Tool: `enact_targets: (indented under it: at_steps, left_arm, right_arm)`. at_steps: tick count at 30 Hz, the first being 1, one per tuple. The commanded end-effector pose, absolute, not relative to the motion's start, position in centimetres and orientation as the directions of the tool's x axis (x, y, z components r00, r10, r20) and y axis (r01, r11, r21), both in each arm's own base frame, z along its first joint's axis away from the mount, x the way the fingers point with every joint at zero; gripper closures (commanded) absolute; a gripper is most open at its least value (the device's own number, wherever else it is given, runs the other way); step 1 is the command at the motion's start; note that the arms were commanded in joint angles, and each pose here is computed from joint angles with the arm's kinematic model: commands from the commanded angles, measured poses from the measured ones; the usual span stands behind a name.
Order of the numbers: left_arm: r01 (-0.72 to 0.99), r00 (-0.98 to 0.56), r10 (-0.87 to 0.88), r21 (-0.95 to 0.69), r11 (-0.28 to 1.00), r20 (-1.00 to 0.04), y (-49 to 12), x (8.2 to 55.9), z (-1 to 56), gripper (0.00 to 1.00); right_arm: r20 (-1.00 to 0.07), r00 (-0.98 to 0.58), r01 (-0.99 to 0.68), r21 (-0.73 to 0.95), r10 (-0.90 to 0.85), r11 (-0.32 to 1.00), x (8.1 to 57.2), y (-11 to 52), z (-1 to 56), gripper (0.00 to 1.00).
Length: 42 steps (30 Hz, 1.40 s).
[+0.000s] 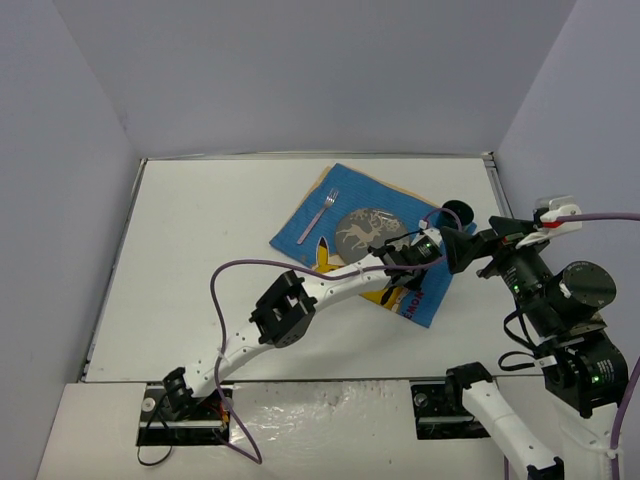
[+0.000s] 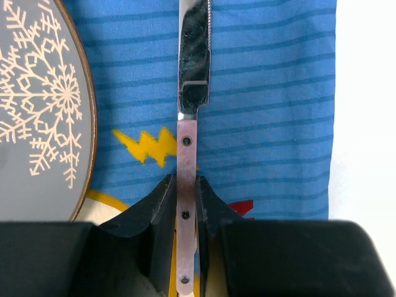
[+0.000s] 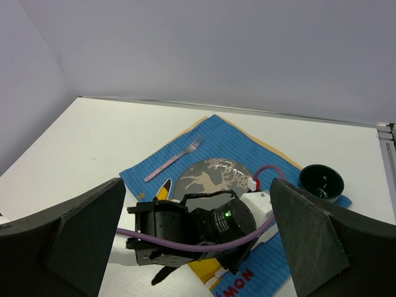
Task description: Set the dinner table for one person
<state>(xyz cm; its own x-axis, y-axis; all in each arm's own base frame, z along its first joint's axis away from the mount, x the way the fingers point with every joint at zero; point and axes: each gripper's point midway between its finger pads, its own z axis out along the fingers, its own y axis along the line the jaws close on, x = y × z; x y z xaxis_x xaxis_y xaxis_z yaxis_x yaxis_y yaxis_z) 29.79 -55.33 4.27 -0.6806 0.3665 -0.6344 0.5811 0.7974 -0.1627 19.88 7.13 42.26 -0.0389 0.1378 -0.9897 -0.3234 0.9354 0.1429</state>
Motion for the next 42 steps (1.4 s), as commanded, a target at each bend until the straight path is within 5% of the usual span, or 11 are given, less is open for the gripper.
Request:
enact_targets:
  at_steps: [1, 7, 16, 23, 28, 36, 42]
  left_arm:
    - [0.567, -0.663, 0.274, -0.228, 0.791, -0.697, -57.2, 30.4, 8.0, 1.00]
    - [0.561, -0.656, 0.237, -0.254, 0.787, -0.716, -57.0, 30.3, 10.6, 0.67]
    - [0.558, -0.594, 0.112, -0.308, 0.771, -0.797, -54.3, 29.7, 21.3, 0.41]
    - [0.446, -0.535, 0.023, -0.259, 0.857, -0.844, -45.4, 30.7, 26.2, 0.14]
    - [0.278, -0.543, 0.005, -0.174, 0.945, -0.840, -35.8, 30.8, 25.1, 0.03]
    - [0.016, -0.466, -0.001, -0.009, 1.000, -0.885, -17.3, 25.2, 27.8, 0.03]
    - [-0.156, -0.386, -0.106, -0.048, 0.987, -0.917, -6.3, 20.0, 29.0, 0.03]
  right_arm:
    - [-0.988, 0.012, -0.359, 0.142, 0.157, 0.922, 19.8, 7.7, 43.7, 0.00]
    - [-0.989, 0.025, -0.358, 0.128, 0.147, 0.925, 19.6, 7.6, 44.0, 0.00]
    - [-0.984, 0.135, -0.311, 0.072, 0.119, 0.948, 17.8, 5.9, 46.9, 0.00]
    - [-0.969, 0.225, -0.238, 0.045, 0.100, 0.970, 15.6, 3.8, 49.1, 0.00]
    - [-0.960, 0.244, -0.165, 0.096, 0.135, 0.982, 14.5, 2.1, 48.4, 0.00]
    - [-0.958, 0.254, -0.116, 0.105, 0.132, 0.988, 12.7, 0.5, 45.0, 0.00]
    - [-0.972, 0.208, -0.048, 0.104, 0.111, 0.993, 13.0, -0.8, 42.6, 0.00]
